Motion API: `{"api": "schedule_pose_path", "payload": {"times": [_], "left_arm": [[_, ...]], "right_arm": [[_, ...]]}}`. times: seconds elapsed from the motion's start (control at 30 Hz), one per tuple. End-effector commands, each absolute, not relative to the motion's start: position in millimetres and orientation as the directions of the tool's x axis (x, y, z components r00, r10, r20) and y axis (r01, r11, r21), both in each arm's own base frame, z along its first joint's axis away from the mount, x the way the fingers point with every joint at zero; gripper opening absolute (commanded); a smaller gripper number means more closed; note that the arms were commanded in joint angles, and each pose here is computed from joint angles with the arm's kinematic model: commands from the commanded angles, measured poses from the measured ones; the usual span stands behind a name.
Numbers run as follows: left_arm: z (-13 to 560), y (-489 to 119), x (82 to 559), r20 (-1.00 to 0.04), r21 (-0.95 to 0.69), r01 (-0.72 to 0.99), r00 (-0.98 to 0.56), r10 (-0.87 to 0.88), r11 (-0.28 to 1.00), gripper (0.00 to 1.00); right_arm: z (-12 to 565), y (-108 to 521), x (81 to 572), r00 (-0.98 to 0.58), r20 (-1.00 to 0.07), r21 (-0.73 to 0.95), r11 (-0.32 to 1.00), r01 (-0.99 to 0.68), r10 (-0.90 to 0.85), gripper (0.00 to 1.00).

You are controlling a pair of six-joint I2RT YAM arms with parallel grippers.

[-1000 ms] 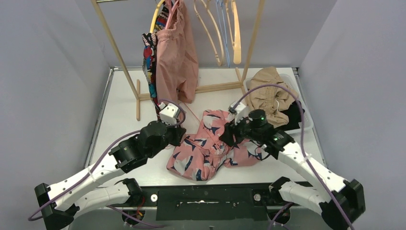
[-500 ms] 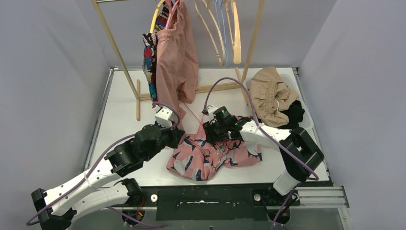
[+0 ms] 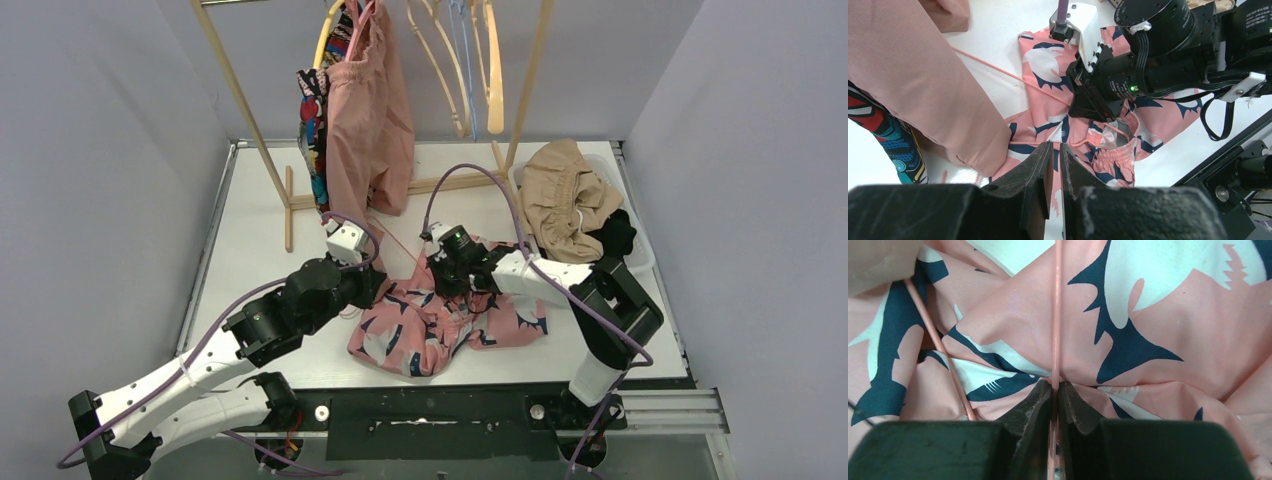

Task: Remove the shorts from the hanger
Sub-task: Pick up the hanger at the center of the board, then adjust the hanger.

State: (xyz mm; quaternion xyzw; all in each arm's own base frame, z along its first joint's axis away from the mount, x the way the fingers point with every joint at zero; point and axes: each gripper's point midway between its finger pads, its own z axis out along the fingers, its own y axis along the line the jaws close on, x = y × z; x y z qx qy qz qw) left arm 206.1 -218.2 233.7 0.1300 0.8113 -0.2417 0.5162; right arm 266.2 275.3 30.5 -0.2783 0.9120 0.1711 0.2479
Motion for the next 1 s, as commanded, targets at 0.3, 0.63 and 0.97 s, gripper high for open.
{"api": "schedule_pose_path", "payload": {"times": [0.3,0.63,0.97], "left_arm": [[263.6,-233.0,207.2,-0.906,-0.346,0.500,-0.397,-0.145,0.794,0.18],[262.6,-267.8,208.6,-0.840,-0.502,0.500,-0.478,-0.259,0.706,0.45],[213.1,-330.5,220.0,-0.513,-0.831,0.243,-0.683,-0.521,0.500,0.53]], "right_arm": [[161.3,248.3,293.9,-0.556,-0.813,0.125,0.882,-0.455,-0.172,0.00],[197.1,213.8,273.5,-0.536,-0.839,0.141,0.916,-0.377,-0.092,0.00],[149.5,181.5,233.9,-0.610,-0.784,0.302,0.930,-0.209,0.118,0.00]]}}
